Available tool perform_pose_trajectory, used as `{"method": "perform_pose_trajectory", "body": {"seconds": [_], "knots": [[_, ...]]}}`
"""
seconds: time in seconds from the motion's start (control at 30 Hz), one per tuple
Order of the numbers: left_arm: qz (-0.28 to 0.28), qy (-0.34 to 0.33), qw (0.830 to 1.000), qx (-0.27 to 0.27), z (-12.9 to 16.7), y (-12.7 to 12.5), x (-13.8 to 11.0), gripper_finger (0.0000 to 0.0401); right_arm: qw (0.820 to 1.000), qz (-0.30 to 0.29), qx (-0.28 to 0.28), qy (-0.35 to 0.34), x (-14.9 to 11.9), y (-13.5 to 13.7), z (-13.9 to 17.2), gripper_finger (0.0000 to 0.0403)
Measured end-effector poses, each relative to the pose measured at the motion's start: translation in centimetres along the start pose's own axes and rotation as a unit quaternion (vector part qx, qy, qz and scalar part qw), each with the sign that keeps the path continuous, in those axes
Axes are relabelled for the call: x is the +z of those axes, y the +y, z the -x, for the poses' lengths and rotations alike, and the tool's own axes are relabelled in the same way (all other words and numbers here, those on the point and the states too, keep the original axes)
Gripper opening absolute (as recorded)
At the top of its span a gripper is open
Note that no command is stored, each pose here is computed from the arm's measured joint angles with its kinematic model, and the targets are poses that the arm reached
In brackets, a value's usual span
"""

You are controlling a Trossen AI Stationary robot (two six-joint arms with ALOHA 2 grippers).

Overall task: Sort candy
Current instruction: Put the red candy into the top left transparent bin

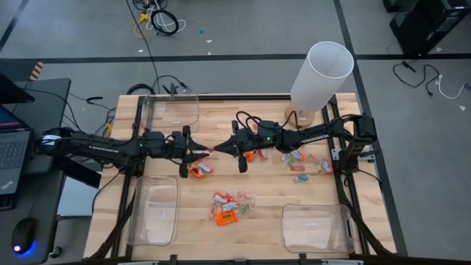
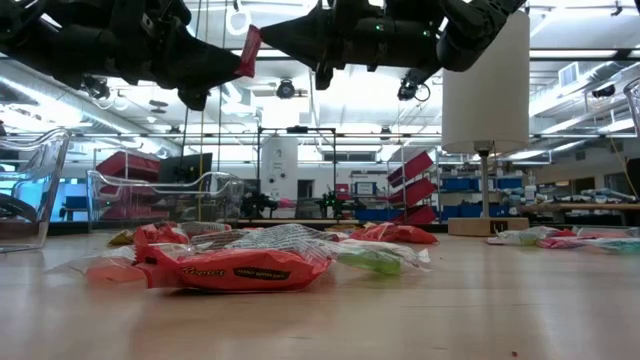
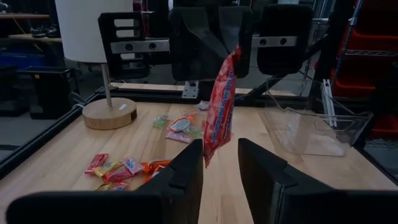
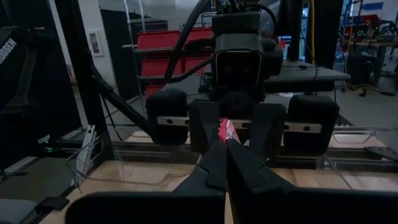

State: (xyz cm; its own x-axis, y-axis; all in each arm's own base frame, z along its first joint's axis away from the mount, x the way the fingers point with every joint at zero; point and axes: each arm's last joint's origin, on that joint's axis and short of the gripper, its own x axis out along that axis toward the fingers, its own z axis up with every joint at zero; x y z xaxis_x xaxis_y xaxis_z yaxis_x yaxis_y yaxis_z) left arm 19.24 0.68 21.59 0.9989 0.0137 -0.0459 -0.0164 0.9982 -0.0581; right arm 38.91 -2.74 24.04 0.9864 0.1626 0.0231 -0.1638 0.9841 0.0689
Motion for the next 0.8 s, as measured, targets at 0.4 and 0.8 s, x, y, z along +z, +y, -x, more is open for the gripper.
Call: {"method": "perform_pose_trajectory", "body": {"seconds": [0.4, 0.8], "knots": [[0.0, 0.0, 1.0, -0.001, 0.0, 0.0, 0.0, 0.0006, 1.0, 0.004, 0.0, 0.0, 0.0, 0.0, 0.0, 0.0], [0.017, -0.006, 1.0, 0.009, 0.04, 0.05, 0.12, 0.0002, 1.0, 0.004, -0.025, -0.016, 0.51, -0.2, 0.14, 0.0042]]}}
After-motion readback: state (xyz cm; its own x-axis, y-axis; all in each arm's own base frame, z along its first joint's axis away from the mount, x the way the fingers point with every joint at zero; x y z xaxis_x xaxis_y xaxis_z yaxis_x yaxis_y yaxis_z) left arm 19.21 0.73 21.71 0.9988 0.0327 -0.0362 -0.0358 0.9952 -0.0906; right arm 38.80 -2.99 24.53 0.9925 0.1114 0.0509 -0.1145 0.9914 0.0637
